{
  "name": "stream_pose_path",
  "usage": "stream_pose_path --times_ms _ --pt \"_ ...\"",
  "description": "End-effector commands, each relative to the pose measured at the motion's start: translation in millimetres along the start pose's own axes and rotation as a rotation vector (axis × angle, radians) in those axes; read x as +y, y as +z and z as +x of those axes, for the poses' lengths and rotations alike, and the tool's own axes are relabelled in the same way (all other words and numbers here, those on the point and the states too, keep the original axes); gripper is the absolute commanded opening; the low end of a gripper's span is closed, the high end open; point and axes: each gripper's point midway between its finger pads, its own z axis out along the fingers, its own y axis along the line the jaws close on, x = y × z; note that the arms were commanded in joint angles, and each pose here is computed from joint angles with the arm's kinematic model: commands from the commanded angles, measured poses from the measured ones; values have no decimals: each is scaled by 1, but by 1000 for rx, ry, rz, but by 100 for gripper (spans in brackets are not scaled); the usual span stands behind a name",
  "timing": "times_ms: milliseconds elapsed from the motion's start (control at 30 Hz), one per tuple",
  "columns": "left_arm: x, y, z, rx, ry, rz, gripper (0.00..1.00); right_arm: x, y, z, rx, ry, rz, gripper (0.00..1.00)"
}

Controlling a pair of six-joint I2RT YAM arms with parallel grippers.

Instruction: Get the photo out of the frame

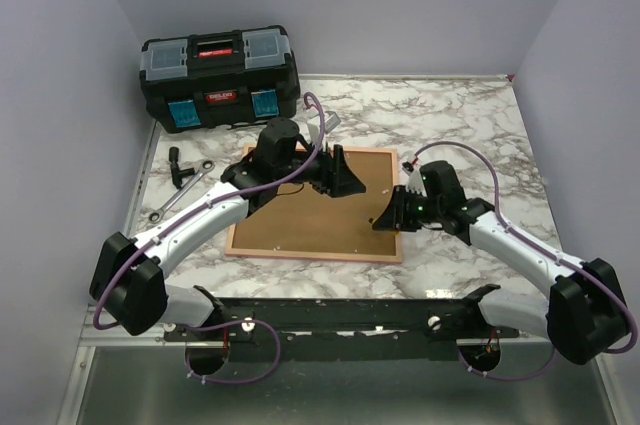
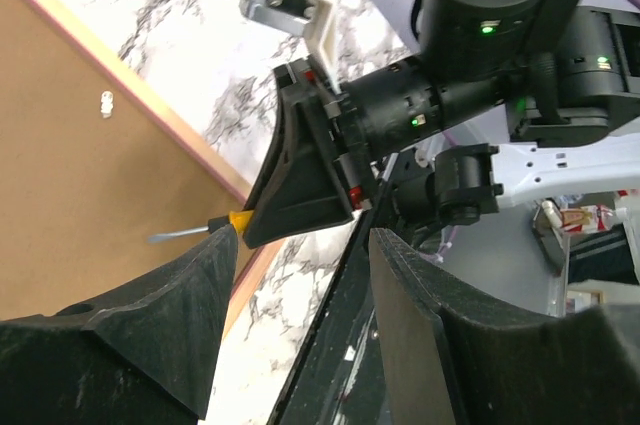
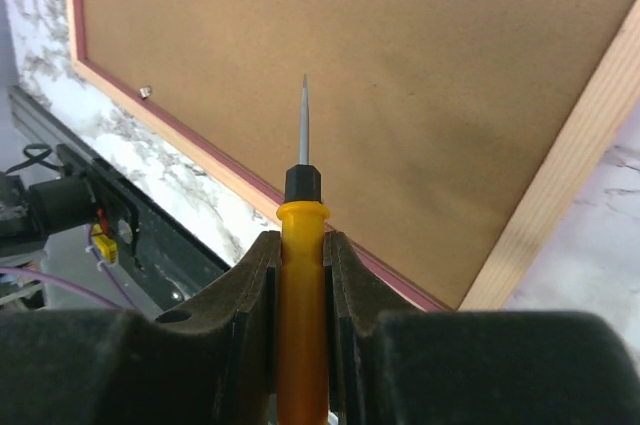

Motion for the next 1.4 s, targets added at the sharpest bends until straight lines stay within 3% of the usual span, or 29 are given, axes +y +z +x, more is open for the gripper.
stream_pose_path --times_ms 0,100,400,667,1067,1200,1367 --pt "19 -2 11 26 -4 -88 57 29 -1 -6 -48 -10 -170 1" --pt "27 -3 7 22 -67 -103 57 42 -1 -10 -73 10 -253 1" --pt "67 -3 16 42 -493 -1 54 68 -8 -48 -241 13 -360 1" --pt "74 -1 26 50 -601 24 54 83 -5 -71 -305 24 -419 1" --pt "91 0 39 29 -843 119 56 119 17 -68 -349 -64 -415 1" --pt "90 0 40 24 -859 139 48 126 32 -65 -354 -91 -380 1" --pt "88 -2 39 21 -864 145 20 121 42 -68 -381 -126 -298 1"
